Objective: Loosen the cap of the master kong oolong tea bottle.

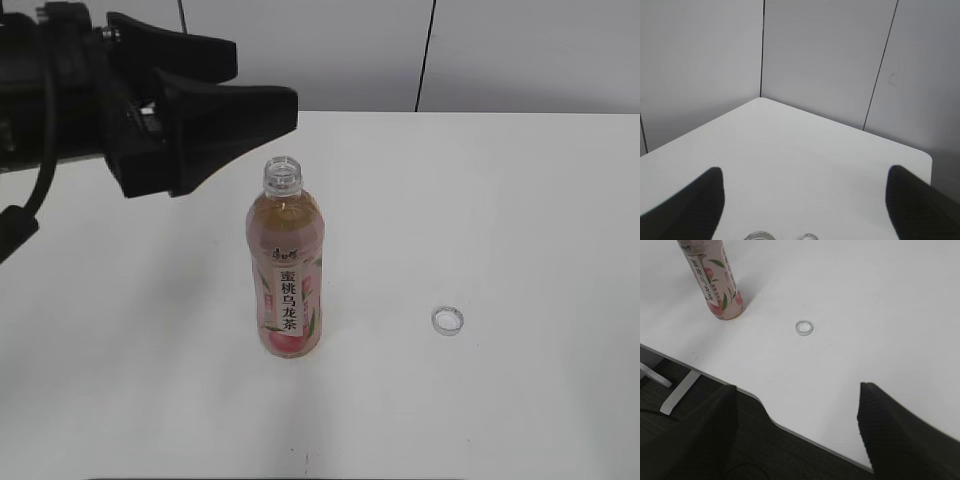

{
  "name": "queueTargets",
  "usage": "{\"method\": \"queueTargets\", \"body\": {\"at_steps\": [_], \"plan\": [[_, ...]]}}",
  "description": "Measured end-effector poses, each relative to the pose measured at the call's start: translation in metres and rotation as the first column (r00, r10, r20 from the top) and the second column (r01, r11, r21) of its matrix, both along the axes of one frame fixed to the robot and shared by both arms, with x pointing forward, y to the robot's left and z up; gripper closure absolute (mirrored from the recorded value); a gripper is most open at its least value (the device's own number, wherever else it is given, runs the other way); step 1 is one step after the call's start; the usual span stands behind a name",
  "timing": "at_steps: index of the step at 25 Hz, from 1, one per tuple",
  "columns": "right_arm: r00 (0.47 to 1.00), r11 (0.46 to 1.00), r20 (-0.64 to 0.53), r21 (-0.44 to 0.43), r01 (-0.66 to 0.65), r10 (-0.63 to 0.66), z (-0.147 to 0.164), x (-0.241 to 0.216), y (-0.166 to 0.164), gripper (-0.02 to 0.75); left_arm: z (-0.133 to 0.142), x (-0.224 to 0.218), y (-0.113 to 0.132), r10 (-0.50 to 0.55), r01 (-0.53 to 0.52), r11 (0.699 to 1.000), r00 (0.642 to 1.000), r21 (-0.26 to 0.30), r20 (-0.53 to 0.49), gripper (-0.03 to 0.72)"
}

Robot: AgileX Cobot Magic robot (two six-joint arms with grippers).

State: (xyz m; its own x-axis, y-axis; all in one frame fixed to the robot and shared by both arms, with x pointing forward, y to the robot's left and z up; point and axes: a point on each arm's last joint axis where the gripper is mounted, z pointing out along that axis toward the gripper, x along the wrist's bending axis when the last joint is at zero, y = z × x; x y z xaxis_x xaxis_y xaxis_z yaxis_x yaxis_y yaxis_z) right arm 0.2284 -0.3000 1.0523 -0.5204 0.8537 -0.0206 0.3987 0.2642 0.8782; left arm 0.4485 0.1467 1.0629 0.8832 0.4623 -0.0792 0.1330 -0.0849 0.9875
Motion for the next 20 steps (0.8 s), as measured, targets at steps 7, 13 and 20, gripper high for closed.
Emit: {"method": "queueTargets", "body": {"at_steps": [7,13,20], "plan": [[1.000,1.000,-0.002,-0.001,0.000,0.000,-0.0006,0.0002,0.0001,0.173,0.0023,-0.0053,0.0013,-0.016,0.016,1.000,1.000,0.027,0.000,0.102],[1.000,1.000,-0.005,-0.003,0.000,0.000,-0.0015,0.0005,0.0003,0.173,0.0028,-0.0058,0.0015,-0.017,0.017,0.999,1.000,0.027,0.001,0.101],[1.000,1.000,-0.005,-0.003,0.000,0.000,-0.0015,0.0005,0.0003,0.173,0.0022,-0.0069,0.0015,-0.027,0.026,0.999,1.000,0.044,0.010,0.102]]}}
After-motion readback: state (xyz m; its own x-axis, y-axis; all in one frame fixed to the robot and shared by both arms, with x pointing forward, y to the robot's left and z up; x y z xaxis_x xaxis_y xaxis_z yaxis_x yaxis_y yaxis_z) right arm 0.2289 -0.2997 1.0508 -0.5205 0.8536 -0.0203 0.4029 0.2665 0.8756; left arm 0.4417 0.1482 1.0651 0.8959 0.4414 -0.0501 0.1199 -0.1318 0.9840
